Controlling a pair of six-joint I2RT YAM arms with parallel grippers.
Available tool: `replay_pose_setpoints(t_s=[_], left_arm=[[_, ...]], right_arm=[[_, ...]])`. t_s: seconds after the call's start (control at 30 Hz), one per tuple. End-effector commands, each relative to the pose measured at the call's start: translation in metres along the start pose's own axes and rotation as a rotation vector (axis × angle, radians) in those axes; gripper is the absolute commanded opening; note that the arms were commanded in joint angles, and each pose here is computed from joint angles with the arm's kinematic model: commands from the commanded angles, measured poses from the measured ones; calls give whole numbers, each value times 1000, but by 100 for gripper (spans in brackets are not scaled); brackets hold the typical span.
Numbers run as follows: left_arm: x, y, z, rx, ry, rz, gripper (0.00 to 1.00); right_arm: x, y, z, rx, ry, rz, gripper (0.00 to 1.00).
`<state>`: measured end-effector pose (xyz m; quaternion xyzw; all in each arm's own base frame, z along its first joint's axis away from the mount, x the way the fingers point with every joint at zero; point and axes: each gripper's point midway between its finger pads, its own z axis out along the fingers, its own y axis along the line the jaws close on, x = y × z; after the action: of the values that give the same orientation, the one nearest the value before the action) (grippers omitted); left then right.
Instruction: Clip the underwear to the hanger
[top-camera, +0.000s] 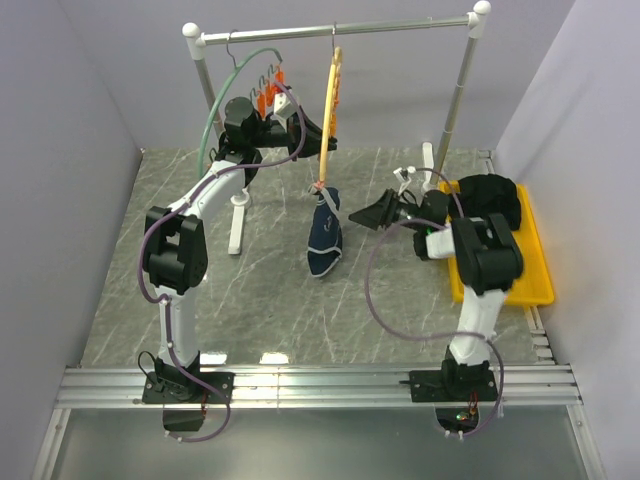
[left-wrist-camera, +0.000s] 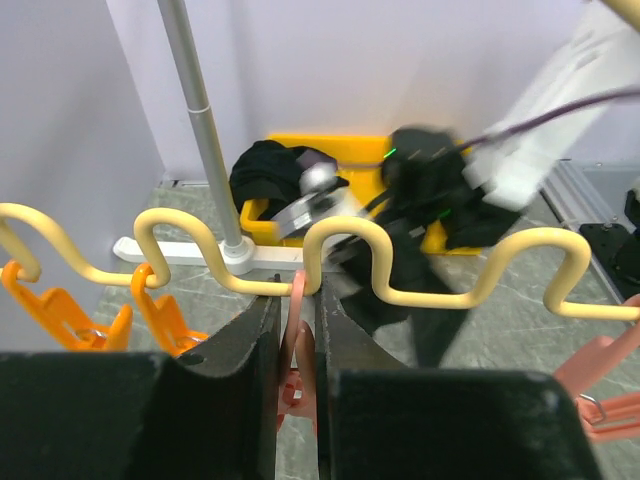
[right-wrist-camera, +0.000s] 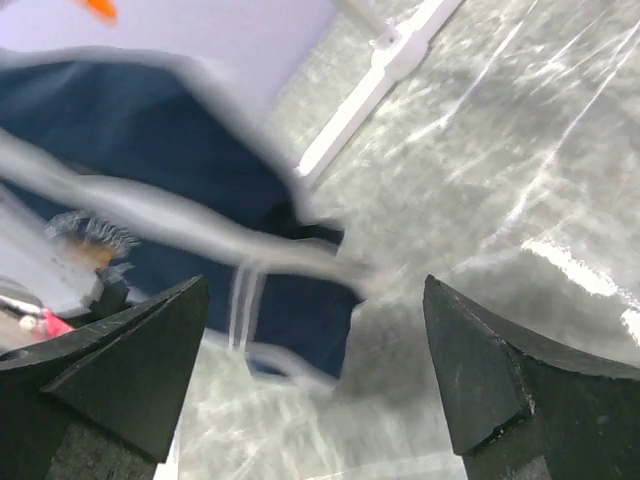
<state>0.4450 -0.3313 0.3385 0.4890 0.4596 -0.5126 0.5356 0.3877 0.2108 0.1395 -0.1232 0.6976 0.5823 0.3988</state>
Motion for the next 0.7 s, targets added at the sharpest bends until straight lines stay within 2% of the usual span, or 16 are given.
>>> replay_pose_setpoints(t_s=[0.0, 0.1, 0.2, 0.5, 0.6, 0.67], left_arm=[[-26, -9, 0, 40, -28, 72, 0], [-27, -11, 0, 45, -29, 67, 0], [-31, -12, -1, 45, -33, 74, 0], [-33, -13, -4, 37, -35, 88, 0], [-36, -13, -4, 41, -39, 89, 0], [-36, -11, -6, 35, -38, 85, 0]], right_arm=[[-15, 0, 19, -176, -32, -4, 94], [-26, -12, 37, -224, -46, 100, 94], [-25, -4, 47, -263, -31, 89, 94], [-3, 26, 63, -325, -17, 187, 93], [-1, 18, 71, -315, -44, 252, 89], [-10, 15, 75, -313, -75, 294, 78]])
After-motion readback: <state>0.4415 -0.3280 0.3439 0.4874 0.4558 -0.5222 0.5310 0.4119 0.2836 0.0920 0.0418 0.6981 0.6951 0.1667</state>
